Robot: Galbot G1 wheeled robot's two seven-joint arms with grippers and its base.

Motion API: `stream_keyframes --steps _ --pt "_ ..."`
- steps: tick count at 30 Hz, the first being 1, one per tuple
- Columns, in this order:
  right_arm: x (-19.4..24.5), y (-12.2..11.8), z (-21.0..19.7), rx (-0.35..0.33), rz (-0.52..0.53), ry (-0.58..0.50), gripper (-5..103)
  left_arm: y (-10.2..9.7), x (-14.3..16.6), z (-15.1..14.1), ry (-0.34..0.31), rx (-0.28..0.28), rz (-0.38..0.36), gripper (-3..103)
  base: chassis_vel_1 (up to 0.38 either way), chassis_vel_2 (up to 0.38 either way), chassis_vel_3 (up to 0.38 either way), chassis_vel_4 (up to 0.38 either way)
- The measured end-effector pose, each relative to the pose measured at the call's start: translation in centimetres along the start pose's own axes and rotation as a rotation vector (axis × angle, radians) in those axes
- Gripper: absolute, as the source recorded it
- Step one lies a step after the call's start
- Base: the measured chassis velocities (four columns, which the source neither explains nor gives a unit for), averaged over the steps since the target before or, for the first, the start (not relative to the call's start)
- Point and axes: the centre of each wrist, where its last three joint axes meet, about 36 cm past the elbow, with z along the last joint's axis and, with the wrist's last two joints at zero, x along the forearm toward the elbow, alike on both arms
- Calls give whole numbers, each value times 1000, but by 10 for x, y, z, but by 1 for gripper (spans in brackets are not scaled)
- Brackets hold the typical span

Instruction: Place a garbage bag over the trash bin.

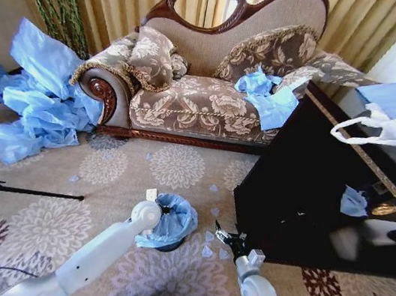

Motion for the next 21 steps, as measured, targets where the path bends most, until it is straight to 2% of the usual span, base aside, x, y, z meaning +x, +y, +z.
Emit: stream_keyframes --steps 9,15,21 --pt "-10 -5 -7 -4 -9 -10 100 -26 -43 25 63 -34 -10 0 0 0 0 0" --pt "-11 -6 -9 0 -15 -10 100 -25 -59 31 84 -47 -49 0 0 0 0 0" --pt "-10 -9 -11 1 -21 -10 100 -17 -74 21 86 -50 -92 0 0 0 0 0"
